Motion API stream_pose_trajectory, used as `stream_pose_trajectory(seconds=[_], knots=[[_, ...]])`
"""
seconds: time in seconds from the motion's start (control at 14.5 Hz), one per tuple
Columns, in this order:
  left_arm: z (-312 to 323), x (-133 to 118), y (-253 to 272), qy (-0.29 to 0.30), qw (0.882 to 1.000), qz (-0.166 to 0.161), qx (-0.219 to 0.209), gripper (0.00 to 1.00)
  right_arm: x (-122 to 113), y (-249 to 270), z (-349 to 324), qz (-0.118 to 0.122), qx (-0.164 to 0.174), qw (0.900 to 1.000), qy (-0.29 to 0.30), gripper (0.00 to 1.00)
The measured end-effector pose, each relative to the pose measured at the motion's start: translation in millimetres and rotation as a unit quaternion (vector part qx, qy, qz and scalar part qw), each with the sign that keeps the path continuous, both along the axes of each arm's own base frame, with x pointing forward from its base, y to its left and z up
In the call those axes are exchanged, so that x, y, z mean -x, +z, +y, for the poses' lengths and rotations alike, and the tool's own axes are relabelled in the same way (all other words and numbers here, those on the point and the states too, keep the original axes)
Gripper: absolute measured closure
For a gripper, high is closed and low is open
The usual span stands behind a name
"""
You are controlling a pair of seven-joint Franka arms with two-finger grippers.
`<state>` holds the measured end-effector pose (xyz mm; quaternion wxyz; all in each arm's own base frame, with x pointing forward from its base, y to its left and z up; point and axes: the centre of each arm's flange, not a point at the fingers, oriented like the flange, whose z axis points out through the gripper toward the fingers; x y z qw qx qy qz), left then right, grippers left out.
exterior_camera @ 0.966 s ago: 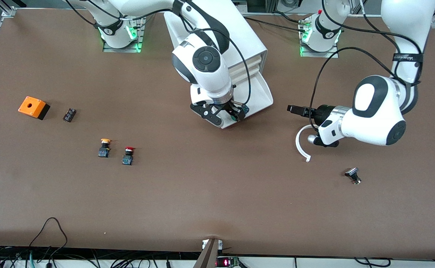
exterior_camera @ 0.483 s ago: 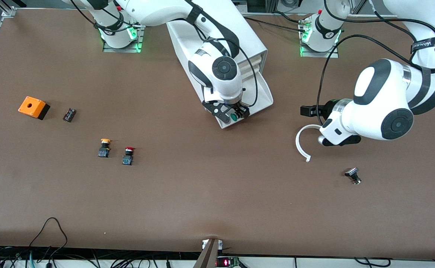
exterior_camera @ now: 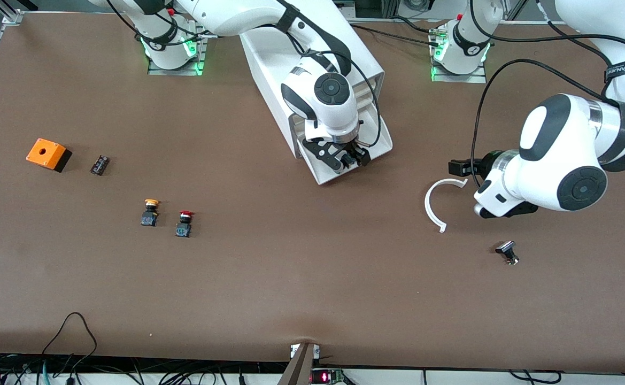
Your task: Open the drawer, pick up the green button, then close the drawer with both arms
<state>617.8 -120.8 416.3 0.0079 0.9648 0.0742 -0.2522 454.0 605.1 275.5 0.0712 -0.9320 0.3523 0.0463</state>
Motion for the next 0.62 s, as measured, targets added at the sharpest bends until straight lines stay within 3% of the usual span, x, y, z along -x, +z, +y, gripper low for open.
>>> stream_pose_trajectory(seconds=[0.28, 0.34, 0.62], knots=[[-0.1, -2.4, -1.6, 0.002, 1.0, 0.0, -0.001, 0.0, 1.7, -10.6, 0.6, -0.002, 0.009, 1.0, 0.003, 0.03], [-0.1, -2.6, -2.9, 0.002, 1.0, 0.001, -0.001, 0.0, 1.9, -10.3, 1.0, -0.006, 0.011, 1.0, 0.006, 0.1], [0.0, -3.1, -6.0, 0.002, 1.0, 0.003, -0.002, 0.0, 8.7, -10.4, 6.0, -0.016, 0.017, 1.0, 0.019, 0.56]])
